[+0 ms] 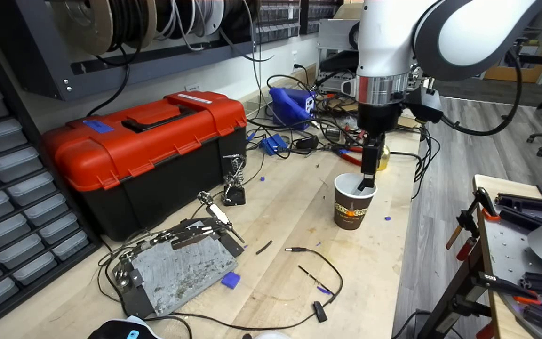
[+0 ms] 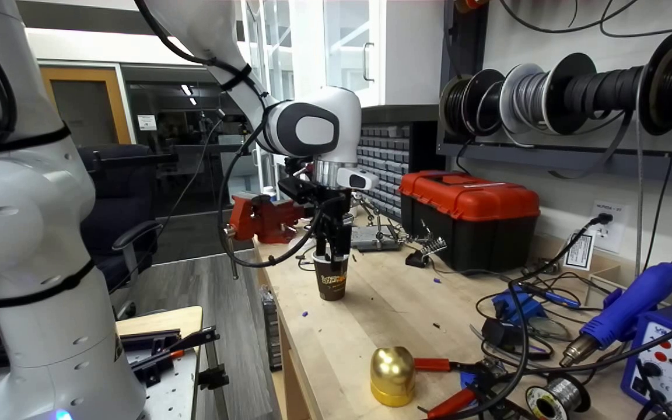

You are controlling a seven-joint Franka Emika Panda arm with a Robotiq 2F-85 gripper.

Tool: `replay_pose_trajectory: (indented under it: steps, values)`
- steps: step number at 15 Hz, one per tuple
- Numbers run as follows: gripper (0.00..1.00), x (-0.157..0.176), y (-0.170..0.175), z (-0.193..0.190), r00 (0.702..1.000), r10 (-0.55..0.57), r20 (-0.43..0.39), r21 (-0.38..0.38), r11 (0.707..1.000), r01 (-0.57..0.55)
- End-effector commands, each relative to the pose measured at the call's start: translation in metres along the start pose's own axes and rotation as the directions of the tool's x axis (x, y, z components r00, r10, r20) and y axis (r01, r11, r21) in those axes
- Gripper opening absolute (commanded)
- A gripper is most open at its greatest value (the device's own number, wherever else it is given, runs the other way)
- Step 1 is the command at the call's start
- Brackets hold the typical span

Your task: Put the black sharpie on the table

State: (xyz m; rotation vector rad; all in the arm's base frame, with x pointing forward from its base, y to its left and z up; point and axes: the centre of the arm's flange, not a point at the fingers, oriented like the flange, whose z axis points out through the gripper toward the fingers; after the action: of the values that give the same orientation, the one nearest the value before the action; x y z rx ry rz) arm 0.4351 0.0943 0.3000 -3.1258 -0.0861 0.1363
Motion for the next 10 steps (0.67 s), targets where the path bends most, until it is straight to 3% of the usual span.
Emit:
replay_pose_trajectory:
  steps: [1, 10]
  values:
    - [0.61, 0.004, 0.000, -0.003, 0.999, 0.010, -0.032, -0.009, 1.000, -0.010]
    - [0.02, 0.006, -0.006, -0.014, 0.999, -0.008, -0.046, -0.006, 1.000, 0.008]
